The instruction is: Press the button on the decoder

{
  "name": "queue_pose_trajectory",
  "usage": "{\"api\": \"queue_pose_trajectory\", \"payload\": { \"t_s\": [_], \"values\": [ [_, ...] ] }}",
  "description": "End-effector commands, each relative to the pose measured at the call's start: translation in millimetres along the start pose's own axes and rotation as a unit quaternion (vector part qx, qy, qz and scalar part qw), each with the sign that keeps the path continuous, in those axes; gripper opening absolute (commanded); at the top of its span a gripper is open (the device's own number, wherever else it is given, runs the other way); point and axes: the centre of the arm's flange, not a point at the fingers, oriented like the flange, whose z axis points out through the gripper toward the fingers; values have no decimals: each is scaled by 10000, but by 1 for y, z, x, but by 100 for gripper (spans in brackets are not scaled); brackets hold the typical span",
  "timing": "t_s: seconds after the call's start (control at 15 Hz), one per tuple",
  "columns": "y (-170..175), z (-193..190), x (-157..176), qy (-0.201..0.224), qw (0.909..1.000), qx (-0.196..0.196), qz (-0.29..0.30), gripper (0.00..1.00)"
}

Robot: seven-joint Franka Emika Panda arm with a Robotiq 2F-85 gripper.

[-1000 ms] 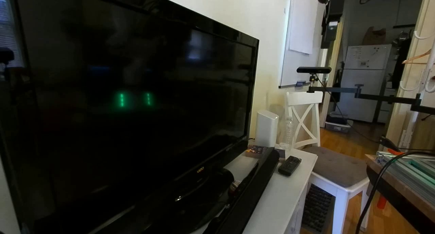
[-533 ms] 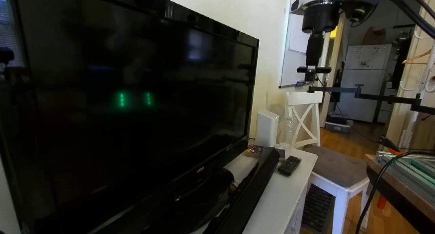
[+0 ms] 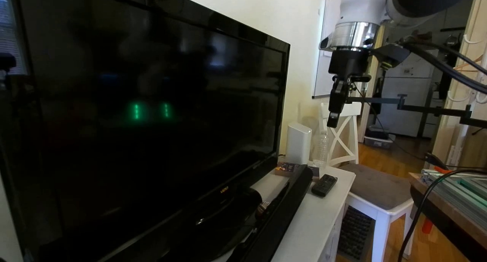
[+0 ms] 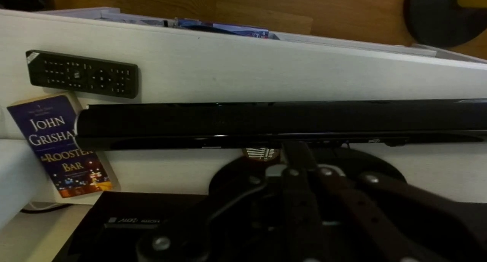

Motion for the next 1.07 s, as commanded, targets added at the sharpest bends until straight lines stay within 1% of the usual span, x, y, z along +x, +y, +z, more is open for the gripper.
{"api": "queue_pose_trajectory", "payload": {
  "t_s": [0.0,0.07,0.13,0.2,0.27,0.53,0.67,0.73,1.0],
  "values": [
    [-11,53,5,54,10000,-52,10,0],
    [-12,65,7,0,10000,-56,-14,0],
    [-5,33,1,18,10000,-5,-41,0],
    [-5,43,1,-58,10000,-17,-48,1],
    [-6,44,1,-69,10000,-20,-48,1],
    [-5,38,4,8,10000,-8,-41,1],
    [-12,61,17,-50,9999,-124,51,0],
    [-14,70,21,-122,9998,-117,88,0],
    [-26,108,39,7,9996,-209,189,0]
  ]
}}
